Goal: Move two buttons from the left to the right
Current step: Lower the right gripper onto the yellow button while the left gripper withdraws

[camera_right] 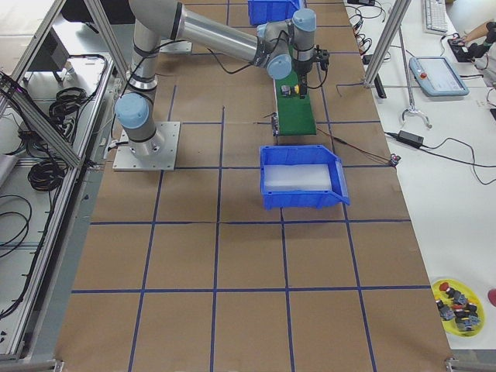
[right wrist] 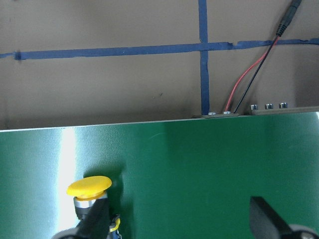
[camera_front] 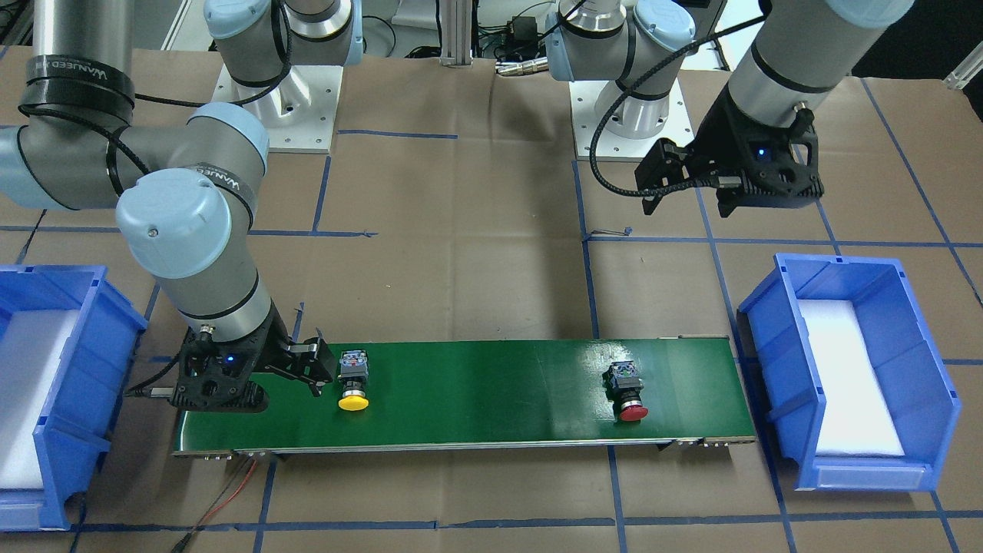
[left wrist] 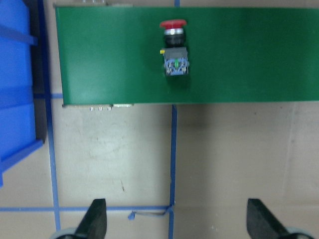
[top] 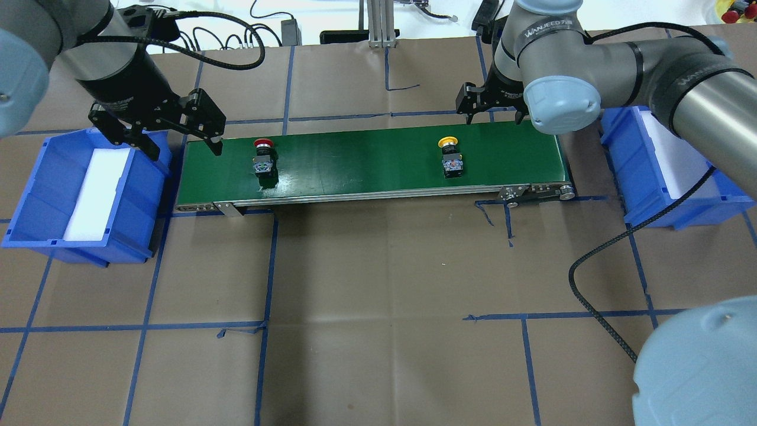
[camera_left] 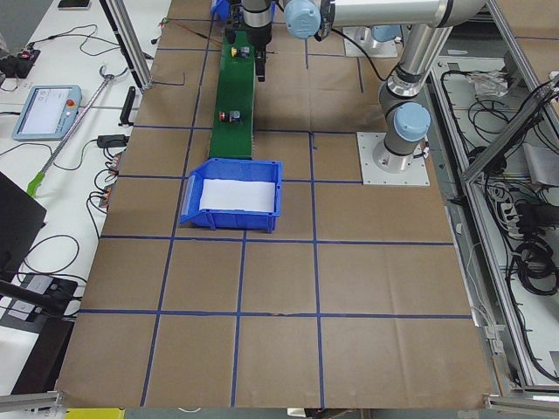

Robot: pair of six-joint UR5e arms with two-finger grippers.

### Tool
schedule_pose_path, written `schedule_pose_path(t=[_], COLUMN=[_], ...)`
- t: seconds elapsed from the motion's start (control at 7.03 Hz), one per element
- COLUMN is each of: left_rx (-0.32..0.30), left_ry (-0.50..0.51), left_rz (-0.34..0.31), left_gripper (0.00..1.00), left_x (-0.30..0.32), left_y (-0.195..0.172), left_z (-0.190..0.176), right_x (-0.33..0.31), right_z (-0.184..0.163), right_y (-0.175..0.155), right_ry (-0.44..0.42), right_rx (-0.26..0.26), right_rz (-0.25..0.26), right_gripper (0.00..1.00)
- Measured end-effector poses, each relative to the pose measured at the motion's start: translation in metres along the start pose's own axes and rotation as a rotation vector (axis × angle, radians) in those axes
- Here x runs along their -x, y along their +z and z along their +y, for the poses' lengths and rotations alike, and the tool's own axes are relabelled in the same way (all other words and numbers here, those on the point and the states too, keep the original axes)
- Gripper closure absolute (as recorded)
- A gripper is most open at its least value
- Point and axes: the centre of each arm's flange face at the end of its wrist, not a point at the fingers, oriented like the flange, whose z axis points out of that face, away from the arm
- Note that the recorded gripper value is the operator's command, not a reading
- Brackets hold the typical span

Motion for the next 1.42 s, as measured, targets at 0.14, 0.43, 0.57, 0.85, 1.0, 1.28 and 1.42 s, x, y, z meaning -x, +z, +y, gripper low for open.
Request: schedule_pose_path(t=[0.14,0.43,0.57,0.85,1.0,1.28,1.42], left_rx=[0.006,-0.024,-0.037,-0.048,-0.05,-0.05,-0.048], left_ry=[-0.006,-0.009,-0.006,0.003,0.003,0.001,0.0], left_rz=[-0.001,-0.008,-0.011,-0.013,-0.014,-0.013,-0.013], left_gripper=[0.0,0.0,0.0,0.0,0.0,0.0,0.0], left_x=[-0.001,-0.001,-0.002,-0.006,-0.007,-0.008,-0.008], left_y=[0.005,0.008,0.006,0.003,0.002,0.0,-0.002], left_z=[0.015,0.025,0.023,0.022,0.021,0.021,0.022], right_x=[0.0,0.0,0.001,0.001,0.001,-0.001,-0.002], right_z=[0.0,0.004,0.006,0.007,0.009,0.022,0.027], right_y=[0.005,0.021,0.025,0.028,0.032,0.046,0.053], right_ry=[0.0,0.028,0.054,0.071,0.072,0.072,0.073], right_rx=[0.006,0.033,0.042,0.048,0.056,0.091,0.107], right_rz=[-0.002,-0.002,-0.001,0.002,0.006,0.009,0.011], right_gripper=[0.0,0.0,0.0,0.0,0.0,0.15,0.44])
